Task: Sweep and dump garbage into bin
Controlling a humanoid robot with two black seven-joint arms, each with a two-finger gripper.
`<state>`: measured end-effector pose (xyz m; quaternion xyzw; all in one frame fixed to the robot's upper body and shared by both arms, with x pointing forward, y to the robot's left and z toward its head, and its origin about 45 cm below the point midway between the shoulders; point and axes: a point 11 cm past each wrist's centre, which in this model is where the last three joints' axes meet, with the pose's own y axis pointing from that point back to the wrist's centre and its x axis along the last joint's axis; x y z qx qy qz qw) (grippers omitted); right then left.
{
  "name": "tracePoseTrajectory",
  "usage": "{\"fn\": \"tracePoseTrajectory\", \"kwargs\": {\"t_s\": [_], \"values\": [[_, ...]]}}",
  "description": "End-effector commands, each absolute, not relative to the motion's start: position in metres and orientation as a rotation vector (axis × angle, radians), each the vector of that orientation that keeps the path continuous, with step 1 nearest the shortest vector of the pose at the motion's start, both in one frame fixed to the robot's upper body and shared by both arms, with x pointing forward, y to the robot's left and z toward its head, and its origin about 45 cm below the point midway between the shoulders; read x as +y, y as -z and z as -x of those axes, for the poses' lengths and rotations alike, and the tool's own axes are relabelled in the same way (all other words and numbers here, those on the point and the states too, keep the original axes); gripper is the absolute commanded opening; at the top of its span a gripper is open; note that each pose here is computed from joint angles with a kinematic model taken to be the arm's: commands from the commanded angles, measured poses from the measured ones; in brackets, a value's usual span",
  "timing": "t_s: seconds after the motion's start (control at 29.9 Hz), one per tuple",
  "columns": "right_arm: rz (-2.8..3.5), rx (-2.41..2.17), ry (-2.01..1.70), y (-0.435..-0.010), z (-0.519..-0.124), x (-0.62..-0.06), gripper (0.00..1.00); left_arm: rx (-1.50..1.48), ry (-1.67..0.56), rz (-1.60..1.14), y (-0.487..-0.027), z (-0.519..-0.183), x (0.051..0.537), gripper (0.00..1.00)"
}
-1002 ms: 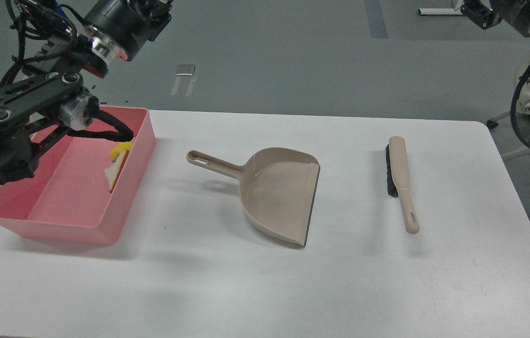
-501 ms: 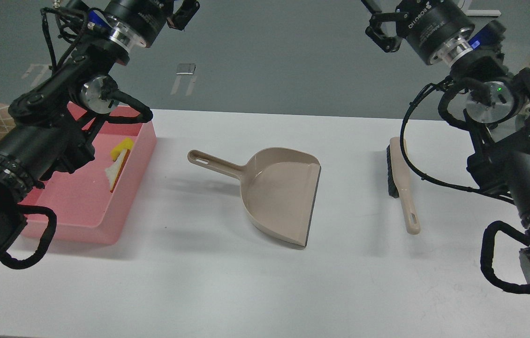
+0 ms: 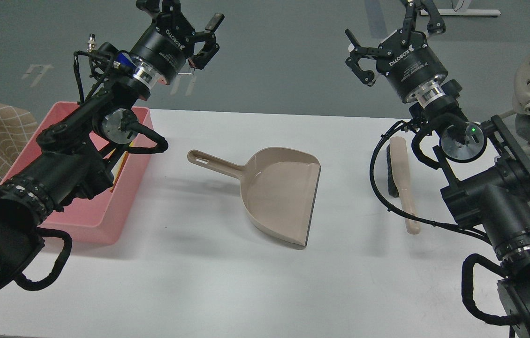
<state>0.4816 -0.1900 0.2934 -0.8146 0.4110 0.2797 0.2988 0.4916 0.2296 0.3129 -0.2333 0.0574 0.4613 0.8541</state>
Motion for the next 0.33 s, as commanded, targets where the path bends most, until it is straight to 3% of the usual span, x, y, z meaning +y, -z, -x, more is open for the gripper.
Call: {"fn": "tracePoseTrajectory", "kwargs": {"t_s": [0.0,0.3], "values": [[2.165,1.093,-0.722,-0.293,-0.475,-0.199,1.0,0.124,-0.956,0.492,-0.312,-0.486,0.228,0.98],[2.178,1.108,-0.661,-0.302,-0.471,-0.216,1.0,0.123,-0.942,0.485,-0.31,-0.48,0.23,0.98]]}}
